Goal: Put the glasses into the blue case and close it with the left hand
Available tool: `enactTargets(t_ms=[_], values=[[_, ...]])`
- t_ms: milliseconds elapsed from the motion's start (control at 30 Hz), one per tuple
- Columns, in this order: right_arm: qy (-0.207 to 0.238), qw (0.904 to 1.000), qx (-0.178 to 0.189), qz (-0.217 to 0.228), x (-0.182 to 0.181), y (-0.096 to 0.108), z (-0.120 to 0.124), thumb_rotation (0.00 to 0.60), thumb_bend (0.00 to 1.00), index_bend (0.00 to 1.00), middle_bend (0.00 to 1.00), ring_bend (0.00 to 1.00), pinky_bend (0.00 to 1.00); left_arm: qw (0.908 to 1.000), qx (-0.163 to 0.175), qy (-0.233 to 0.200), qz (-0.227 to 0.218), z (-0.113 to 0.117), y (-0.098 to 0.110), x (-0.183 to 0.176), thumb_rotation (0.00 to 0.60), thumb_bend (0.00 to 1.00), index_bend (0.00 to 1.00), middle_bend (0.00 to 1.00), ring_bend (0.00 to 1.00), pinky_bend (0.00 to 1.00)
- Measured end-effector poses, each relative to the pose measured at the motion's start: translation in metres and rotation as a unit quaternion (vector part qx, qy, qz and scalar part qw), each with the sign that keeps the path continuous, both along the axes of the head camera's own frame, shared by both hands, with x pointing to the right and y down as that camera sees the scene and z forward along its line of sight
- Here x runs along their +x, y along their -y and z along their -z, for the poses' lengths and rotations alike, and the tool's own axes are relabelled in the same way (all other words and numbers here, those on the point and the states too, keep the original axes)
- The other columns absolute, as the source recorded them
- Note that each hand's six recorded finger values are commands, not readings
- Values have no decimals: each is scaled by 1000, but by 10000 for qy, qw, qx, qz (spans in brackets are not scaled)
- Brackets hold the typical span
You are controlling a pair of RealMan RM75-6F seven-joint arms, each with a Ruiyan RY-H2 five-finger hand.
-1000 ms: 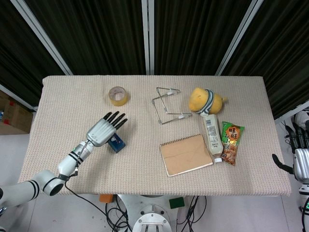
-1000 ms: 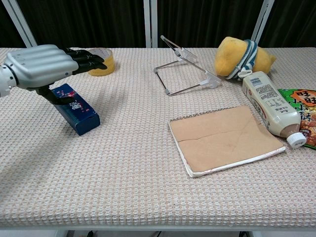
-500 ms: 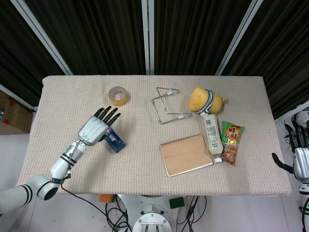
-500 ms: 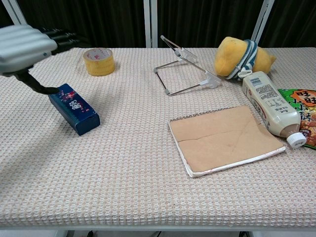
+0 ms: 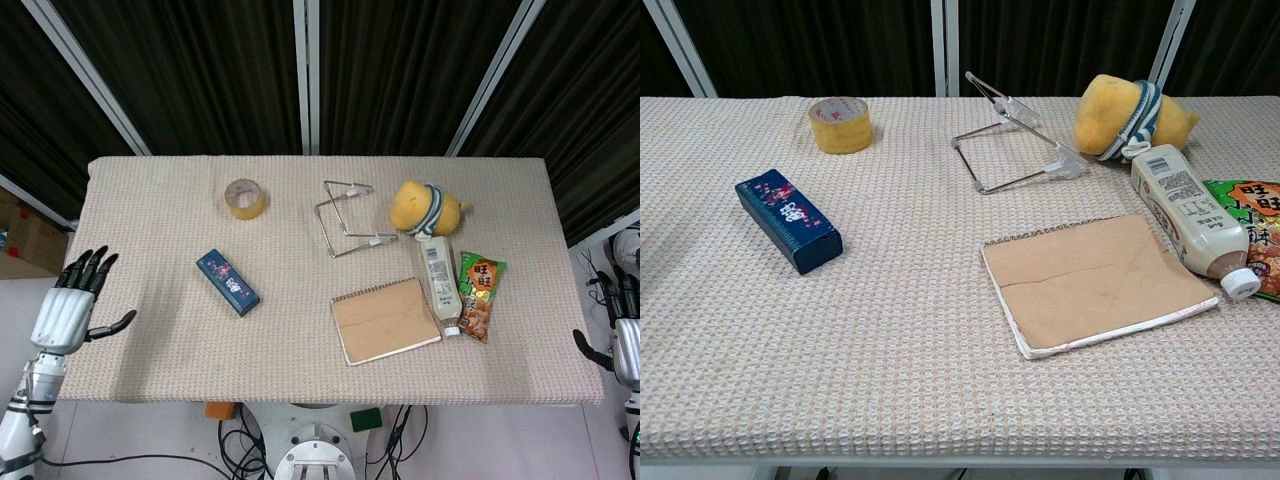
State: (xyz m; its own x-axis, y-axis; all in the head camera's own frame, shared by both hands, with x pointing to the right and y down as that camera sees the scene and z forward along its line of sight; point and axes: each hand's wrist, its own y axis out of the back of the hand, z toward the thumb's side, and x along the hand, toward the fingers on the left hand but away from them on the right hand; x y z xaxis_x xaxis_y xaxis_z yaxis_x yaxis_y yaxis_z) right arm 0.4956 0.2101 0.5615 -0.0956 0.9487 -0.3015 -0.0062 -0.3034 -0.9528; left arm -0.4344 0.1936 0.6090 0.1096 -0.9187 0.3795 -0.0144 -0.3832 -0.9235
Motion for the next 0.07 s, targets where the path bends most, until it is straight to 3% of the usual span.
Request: enactTargets(t_ms=[67], values=[[-6, 10000, -41, -19, 1, -2, -2, 600, 262, 0, 0, 0, 0, 10000, -29, 48, 70, 5, -8, -5, 14, 128, 0, 0, 0, 162]])
